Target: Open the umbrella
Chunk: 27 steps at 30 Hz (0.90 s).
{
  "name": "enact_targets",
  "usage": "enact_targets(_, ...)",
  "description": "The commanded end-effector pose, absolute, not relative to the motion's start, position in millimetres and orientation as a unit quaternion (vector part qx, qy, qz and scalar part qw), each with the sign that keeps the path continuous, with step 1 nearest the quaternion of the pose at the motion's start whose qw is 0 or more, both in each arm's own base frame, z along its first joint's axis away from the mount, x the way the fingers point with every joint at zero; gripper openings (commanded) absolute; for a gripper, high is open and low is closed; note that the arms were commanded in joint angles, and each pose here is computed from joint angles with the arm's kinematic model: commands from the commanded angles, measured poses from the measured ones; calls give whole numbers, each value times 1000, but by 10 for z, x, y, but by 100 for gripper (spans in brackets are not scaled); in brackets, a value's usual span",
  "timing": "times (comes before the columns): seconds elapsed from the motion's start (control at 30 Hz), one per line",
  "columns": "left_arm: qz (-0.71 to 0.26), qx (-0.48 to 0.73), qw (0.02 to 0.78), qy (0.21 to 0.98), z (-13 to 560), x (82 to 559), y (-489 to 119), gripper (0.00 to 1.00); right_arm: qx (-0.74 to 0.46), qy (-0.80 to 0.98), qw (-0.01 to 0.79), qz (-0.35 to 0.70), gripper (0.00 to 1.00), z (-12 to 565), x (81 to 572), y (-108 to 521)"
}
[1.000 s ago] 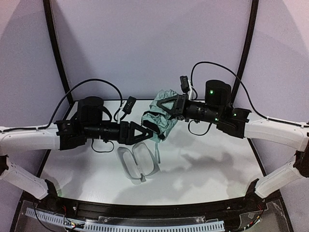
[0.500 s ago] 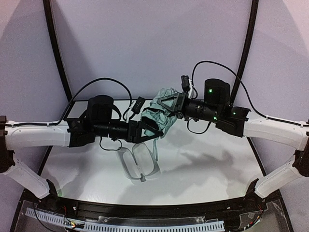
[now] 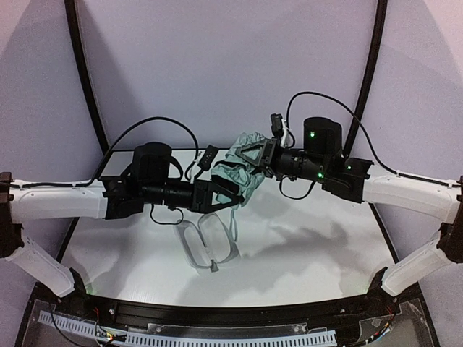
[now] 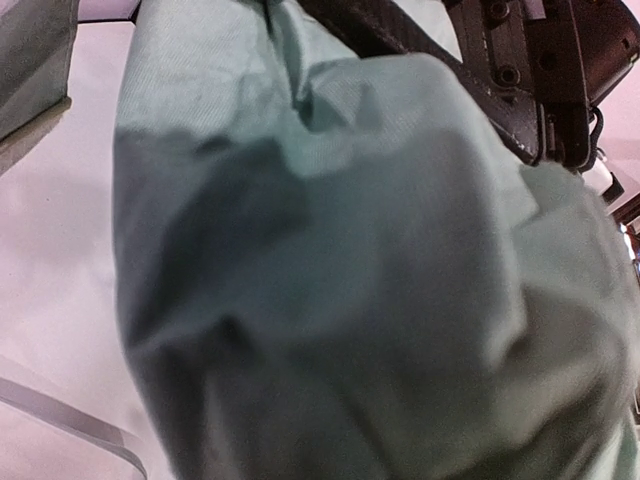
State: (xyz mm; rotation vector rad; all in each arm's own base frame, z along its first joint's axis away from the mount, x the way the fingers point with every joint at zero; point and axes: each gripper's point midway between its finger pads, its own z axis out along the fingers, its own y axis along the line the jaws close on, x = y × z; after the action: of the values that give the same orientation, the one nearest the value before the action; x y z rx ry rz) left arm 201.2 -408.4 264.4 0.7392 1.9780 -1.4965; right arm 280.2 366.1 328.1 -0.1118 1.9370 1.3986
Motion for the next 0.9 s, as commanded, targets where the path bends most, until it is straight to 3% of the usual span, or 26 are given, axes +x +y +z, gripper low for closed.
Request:
enact_targets(0.0,-569,297,250,725,2674,1852,-4091,1,-26,716,418,559,0,3706,2933,3628)
enact_targets(0.33,-571,287,192,745,2384,1514,-3826,1,92,712,537,443,0,3859,3569,2753)
enact_targets(0.87,-576,297,109,754,2175,1051,-3555,1,94,681,569,451,0,4086,4078,2204)
